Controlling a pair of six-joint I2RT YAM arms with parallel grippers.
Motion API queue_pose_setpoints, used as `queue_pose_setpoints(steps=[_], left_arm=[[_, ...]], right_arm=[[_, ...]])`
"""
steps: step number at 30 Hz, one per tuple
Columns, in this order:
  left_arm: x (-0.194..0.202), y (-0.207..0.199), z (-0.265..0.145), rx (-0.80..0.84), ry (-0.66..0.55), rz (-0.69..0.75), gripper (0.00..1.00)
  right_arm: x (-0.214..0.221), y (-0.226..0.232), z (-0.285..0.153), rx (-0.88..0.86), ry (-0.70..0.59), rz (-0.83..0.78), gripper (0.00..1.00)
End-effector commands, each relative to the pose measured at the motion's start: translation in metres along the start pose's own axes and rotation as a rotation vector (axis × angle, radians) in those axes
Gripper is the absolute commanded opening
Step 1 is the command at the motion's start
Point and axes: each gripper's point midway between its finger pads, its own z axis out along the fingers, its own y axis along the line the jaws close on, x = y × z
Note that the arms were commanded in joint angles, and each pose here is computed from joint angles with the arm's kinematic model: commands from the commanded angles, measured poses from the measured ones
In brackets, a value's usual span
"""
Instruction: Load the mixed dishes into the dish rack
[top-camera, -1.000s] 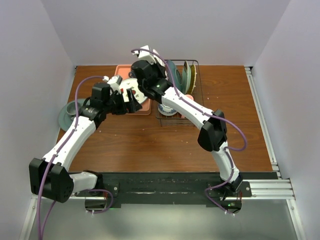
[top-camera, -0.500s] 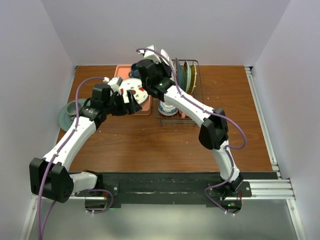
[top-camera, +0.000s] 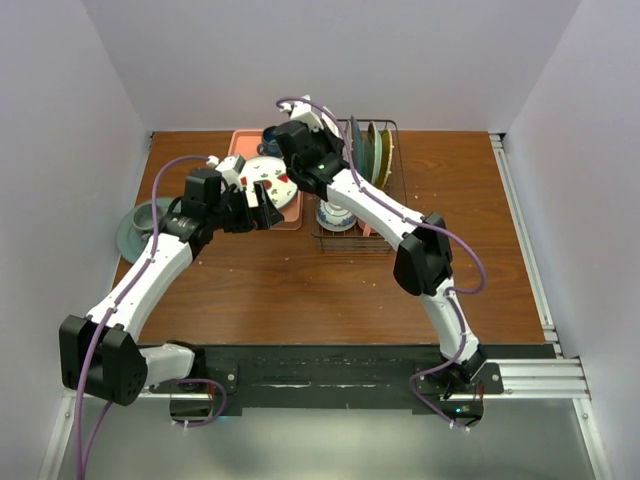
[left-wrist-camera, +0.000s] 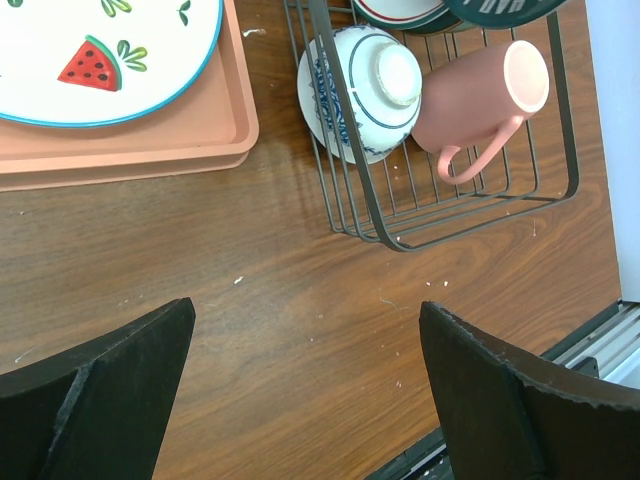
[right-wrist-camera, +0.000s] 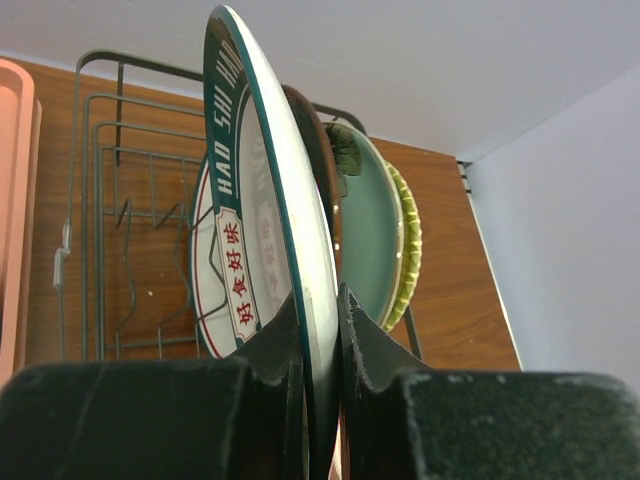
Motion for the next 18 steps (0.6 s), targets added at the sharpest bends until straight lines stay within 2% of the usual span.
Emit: queue_pose_setpoints(steps=[1,10,18], left_arm=[[-0.010,-0.006,-0.006,0.020,-0.042,0.033,1.00],[-0.007,-0.004,-0.007,0.011,-0.034,0.031,1.00],[-0.006,-0.003,-0.006,0.008,-0.028,0.029,1.00]], right_arm=[[-0.002,-0.019,0.018,0.054,0.020,0.055,0.00],[0.006,-0.014,0.044,0.054,0.031,0.121,0.00],[0.026,0.006,0.059,0.063,0.055,0.089,0.00]])
